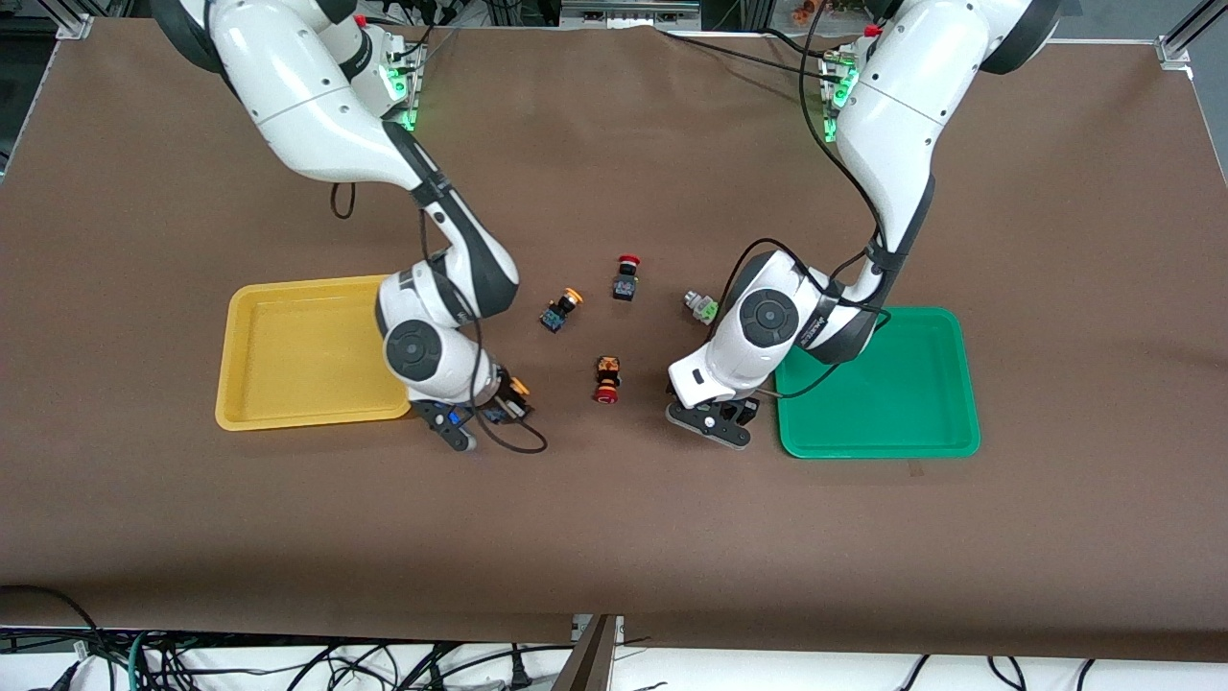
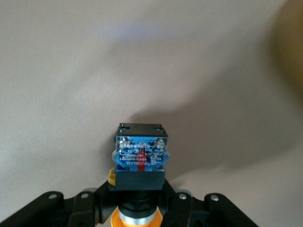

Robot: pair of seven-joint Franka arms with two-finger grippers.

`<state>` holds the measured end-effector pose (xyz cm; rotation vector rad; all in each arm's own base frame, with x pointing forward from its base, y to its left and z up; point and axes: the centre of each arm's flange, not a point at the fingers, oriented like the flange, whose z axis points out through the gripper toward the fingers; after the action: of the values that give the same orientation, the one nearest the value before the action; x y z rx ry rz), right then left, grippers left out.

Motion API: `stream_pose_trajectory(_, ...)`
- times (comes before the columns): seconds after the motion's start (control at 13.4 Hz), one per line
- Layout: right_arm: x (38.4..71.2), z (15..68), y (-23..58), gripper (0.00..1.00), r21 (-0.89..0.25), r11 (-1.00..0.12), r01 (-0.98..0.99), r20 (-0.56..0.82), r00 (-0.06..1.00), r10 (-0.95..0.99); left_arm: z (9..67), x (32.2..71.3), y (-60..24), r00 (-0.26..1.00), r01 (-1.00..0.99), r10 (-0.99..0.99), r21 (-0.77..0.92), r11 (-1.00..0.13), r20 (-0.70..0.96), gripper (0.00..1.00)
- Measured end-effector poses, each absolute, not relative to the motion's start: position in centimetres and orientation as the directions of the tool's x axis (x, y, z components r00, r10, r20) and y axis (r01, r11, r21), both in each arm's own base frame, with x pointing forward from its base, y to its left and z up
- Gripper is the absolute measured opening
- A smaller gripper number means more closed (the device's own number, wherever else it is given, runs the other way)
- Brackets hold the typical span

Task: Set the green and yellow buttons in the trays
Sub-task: 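Place the blue button in the yellow tray while the left gripper fills the green tray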

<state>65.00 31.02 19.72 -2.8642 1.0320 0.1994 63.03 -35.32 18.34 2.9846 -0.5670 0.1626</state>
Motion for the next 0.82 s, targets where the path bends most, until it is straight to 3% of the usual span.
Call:
stream_pose_trajectory(0.22, 66.1, 24.9, 24.8, 0.33, 0.031, -0.845, -0.534, -0.199, 0.825, -0.529, 17.6, 62.8, -35.1, 0.925, -0.373, -0.364, 0.070, -0.925, 0.111, 0.41)
stream_pose_trajectory(0.45, 65.0, 27.1, 16.5, 0.33, 0.068, -0.911, -0.406, -0.216, 0.886, -0.411, 19.2, 63.1, -34.7, 0.929, -0.368, -0.365, 0.054, -0.928, 0.061, 0.41)
stream_pose_trajectory(0.82, 58.6, 18.9, 8.2, 0.35, 0.036, -0.939, -0.342, -0.168, 0.924, -0.343, 32.5, 63.9, -26.8, 0.949, -0.287, -0.280, -0.031, -0.958, -0.142, 0.41)
